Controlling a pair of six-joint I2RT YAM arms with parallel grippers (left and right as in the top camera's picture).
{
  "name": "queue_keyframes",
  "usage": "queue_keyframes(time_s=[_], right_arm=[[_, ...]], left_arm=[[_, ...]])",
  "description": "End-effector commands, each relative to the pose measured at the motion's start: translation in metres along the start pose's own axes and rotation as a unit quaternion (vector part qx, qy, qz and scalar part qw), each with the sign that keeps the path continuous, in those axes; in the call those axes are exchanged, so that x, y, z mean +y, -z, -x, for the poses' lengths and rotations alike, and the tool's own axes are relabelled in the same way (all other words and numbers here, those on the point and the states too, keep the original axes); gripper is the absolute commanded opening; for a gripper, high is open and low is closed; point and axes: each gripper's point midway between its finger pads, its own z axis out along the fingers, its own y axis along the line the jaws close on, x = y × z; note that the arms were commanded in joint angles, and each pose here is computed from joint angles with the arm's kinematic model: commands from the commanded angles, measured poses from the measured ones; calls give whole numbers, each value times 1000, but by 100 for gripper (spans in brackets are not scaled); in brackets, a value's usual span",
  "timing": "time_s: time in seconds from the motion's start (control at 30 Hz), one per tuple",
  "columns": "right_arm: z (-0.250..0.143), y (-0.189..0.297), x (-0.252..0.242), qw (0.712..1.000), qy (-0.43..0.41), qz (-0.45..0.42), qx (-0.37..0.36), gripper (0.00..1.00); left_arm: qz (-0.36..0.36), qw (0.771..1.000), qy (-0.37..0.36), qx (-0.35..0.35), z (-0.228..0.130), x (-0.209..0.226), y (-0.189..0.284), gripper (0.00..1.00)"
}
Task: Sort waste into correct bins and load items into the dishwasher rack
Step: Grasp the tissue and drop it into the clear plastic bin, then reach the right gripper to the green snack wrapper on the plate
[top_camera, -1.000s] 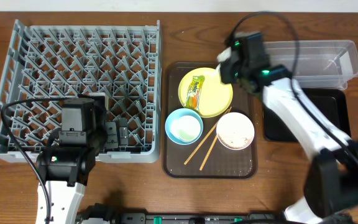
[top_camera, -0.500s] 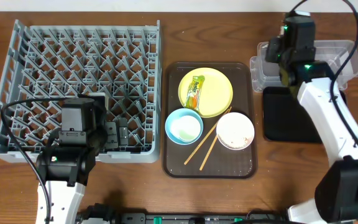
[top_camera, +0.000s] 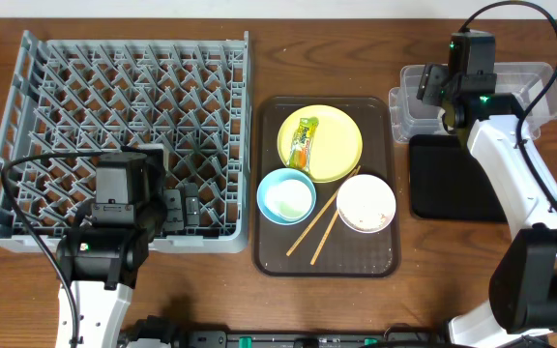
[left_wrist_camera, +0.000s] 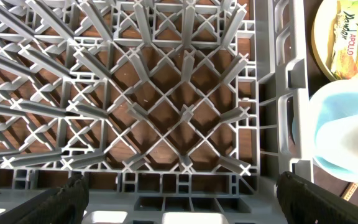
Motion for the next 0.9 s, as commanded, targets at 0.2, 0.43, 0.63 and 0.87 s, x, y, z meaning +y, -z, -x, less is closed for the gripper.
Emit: queue_keyframes(time_s=[0.2, 0.43, 0.63, 0.87], right_arm=[[-20, 41, 105, 961, 16, 272, 56, 69], [-64, 57, 161, 955, 83, 272, 88, 73], [-110, 52, 202, 957, 121, 239, 111, 75], [-163, 31, 235, 958, 122, 215, 147, 71]], left_arm=[[-6, 1000, 6, -10, 7, -3, 6, 98], [-6, 1000, 6, -10, 7, -3, 6, 98], [-6, 1000, 6, -10, 7, -3, 6, 98], [-6, 1000, 6, -10, 7, -3, 6, 98]])
